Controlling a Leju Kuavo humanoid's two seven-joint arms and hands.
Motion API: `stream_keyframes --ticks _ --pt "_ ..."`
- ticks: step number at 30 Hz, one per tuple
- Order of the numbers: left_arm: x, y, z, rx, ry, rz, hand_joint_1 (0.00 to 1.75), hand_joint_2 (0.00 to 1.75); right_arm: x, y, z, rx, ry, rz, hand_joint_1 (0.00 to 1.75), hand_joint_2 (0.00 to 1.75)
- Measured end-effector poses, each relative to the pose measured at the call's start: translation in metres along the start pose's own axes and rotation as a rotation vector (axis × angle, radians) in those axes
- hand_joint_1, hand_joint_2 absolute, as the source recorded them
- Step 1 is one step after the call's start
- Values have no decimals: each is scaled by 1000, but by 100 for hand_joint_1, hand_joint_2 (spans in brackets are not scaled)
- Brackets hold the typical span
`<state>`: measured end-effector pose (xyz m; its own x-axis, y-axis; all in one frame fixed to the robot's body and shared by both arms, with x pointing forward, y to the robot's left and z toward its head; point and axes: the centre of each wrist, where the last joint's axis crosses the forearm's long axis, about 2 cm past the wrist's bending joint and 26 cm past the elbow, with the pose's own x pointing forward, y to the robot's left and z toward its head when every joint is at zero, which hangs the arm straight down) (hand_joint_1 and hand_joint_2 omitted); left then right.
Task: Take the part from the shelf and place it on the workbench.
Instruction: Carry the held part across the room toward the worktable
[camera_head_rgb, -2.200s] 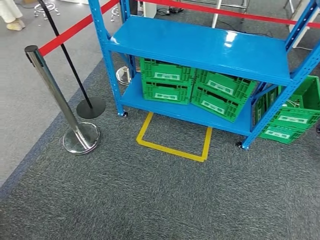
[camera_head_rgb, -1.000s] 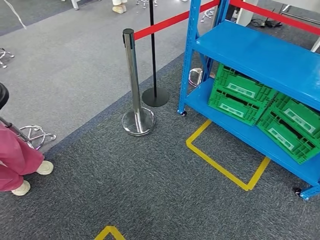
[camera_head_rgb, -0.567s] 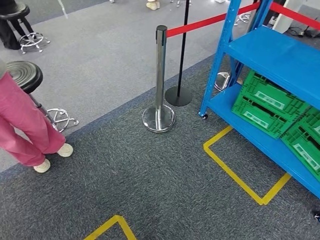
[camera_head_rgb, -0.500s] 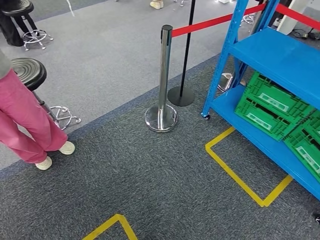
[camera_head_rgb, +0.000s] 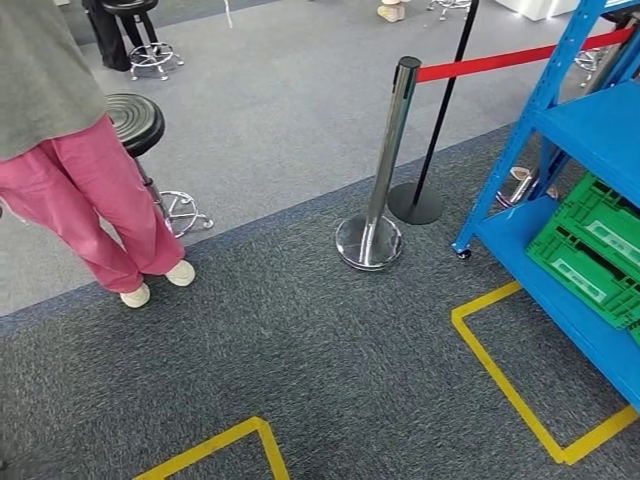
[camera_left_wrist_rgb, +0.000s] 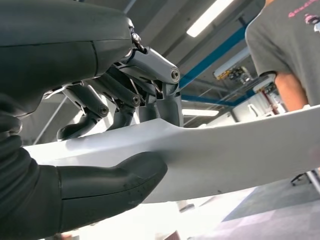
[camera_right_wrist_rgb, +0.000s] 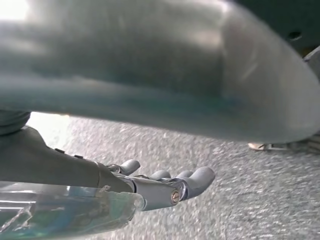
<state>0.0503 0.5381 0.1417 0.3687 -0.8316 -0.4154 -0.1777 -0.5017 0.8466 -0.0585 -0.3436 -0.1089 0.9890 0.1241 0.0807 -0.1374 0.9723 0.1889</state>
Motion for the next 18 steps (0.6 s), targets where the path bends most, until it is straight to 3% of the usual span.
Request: stream_keyframes --ticks 18 --pt "-4 -4 3 -6 5 9 175 175 -2 6 -1 -3 -5 -22 0 0"
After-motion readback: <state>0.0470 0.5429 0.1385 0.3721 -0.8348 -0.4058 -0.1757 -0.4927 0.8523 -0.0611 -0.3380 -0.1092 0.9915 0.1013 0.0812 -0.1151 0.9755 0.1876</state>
